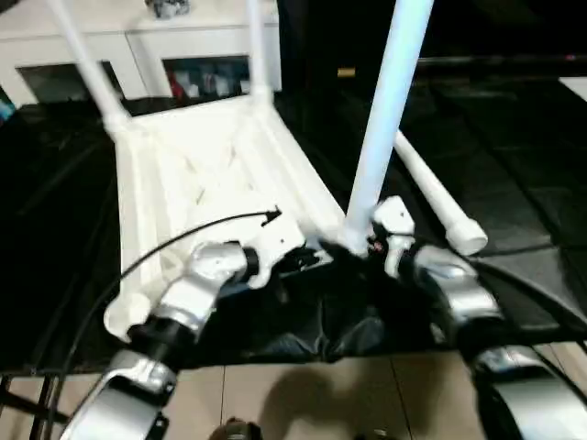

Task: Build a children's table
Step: Rotate leg to tighten

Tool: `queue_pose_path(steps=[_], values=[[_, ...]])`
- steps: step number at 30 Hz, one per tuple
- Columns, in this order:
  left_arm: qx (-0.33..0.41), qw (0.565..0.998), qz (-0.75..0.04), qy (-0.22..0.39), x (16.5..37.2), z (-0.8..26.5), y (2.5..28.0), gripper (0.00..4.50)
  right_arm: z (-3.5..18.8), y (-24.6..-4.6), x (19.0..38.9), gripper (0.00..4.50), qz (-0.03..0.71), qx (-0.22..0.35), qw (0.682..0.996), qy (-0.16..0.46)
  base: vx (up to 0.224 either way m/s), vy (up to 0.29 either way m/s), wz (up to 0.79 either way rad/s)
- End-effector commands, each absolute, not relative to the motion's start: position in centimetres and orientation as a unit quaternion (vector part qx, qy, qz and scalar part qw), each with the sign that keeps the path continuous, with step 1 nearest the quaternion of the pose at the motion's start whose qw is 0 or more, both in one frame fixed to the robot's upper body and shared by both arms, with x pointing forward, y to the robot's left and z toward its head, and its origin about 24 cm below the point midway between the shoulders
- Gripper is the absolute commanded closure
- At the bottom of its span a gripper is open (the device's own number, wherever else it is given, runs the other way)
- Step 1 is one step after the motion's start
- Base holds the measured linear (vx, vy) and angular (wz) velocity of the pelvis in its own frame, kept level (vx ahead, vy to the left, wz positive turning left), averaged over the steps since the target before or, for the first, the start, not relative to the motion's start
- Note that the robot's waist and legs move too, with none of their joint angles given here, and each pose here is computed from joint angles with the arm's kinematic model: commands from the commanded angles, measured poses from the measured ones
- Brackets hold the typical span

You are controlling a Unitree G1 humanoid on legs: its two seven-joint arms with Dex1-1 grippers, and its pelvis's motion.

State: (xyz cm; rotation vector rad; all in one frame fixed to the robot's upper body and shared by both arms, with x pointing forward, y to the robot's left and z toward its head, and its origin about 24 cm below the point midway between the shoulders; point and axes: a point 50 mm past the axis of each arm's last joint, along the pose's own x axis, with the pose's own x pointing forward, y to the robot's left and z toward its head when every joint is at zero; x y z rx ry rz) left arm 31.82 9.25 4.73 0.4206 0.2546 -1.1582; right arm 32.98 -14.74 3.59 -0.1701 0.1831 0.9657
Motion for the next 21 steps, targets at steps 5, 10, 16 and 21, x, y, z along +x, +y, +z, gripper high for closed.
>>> queue_pose_path(steps=[5,10,16,21], values=[[0.206,0.780,-0.585,0.082,31.4,6.1,9.1,4.50,4.2,-14.9,31.9,0.04,0.540,-0.081,0.832,0.103,0.000,0.000,0.00],[0.210,0.759,-0.610,0.088,31.0,6.0,9.7,4.50,4.3,-15.6,30.7,0.04,0.599,-0.084,0.785,0.131,0.000,0.000,0.00],[0.212,0.744,-0.626,0.097,30.8,5.9,10.5,4.50,4.7,-15.9,29.6,0.71,0.638,-0.079,0.752,0.148,0.000,0.000,0.00],[0.215,0.734,-0.635,0.105,30.6,5.7,10.8,4.50,4.8,-15.9,29.2,1.12,0.647,-0.073,0.743,0.155,0.000,0.000,0.00]])
